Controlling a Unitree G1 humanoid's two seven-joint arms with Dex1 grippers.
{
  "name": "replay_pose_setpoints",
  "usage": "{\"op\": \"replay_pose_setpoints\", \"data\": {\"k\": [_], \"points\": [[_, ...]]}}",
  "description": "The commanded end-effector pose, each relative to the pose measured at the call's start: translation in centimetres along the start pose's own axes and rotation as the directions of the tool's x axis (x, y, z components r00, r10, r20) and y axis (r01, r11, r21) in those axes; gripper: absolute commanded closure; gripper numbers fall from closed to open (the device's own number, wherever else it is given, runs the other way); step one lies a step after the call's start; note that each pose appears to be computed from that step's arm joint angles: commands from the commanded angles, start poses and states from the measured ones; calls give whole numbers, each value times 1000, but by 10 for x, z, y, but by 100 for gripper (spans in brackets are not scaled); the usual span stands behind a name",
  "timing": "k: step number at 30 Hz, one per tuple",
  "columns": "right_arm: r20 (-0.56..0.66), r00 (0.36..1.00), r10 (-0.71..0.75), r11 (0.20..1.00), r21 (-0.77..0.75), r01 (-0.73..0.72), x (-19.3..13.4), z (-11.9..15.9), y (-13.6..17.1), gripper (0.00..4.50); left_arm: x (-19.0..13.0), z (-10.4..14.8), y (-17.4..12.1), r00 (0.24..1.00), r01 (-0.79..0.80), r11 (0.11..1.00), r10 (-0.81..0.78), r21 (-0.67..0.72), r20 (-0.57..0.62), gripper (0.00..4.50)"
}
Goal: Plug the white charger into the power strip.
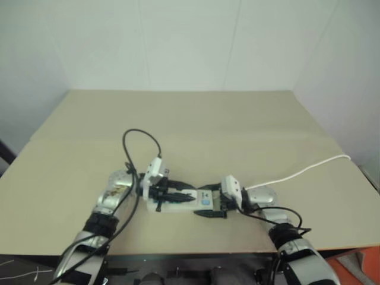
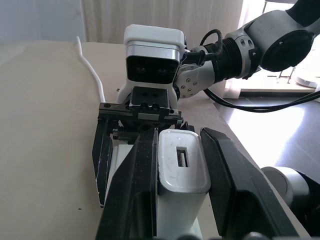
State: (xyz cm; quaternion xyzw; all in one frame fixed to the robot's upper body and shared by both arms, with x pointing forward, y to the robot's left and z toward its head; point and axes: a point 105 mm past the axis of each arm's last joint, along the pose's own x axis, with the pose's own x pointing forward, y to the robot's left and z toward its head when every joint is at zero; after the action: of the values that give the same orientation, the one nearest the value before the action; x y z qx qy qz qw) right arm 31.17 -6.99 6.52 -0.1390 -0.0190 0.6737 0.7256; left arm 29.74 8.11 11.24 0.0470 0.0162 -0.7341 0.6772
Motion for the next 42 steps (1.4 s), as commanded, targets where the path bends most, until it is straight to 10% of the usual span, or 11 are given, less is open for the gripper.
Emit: {"op": "replay_pose_setpoints", "data": {"k": [1,27,38,42], "points": [[-47,999,10,999,51,-8,-6,-16,9,101,-6,-56,-12,988,-55,977,24,-205,-154,347],[-44,999,14,999,52,-11,-4,-16,9,101,-4,-57,-12,978,-48,977,3,-210,-210,347],[-36,999,22,999,47,-20,1,-14,7,101,-5,-35,-5,986,-93,969,58,-229,-157,3],[-36,999,22,999,41,-20,2,-13,5,101,-10,-10,-3,991,-114,981,99,-159,-95,1]]}}
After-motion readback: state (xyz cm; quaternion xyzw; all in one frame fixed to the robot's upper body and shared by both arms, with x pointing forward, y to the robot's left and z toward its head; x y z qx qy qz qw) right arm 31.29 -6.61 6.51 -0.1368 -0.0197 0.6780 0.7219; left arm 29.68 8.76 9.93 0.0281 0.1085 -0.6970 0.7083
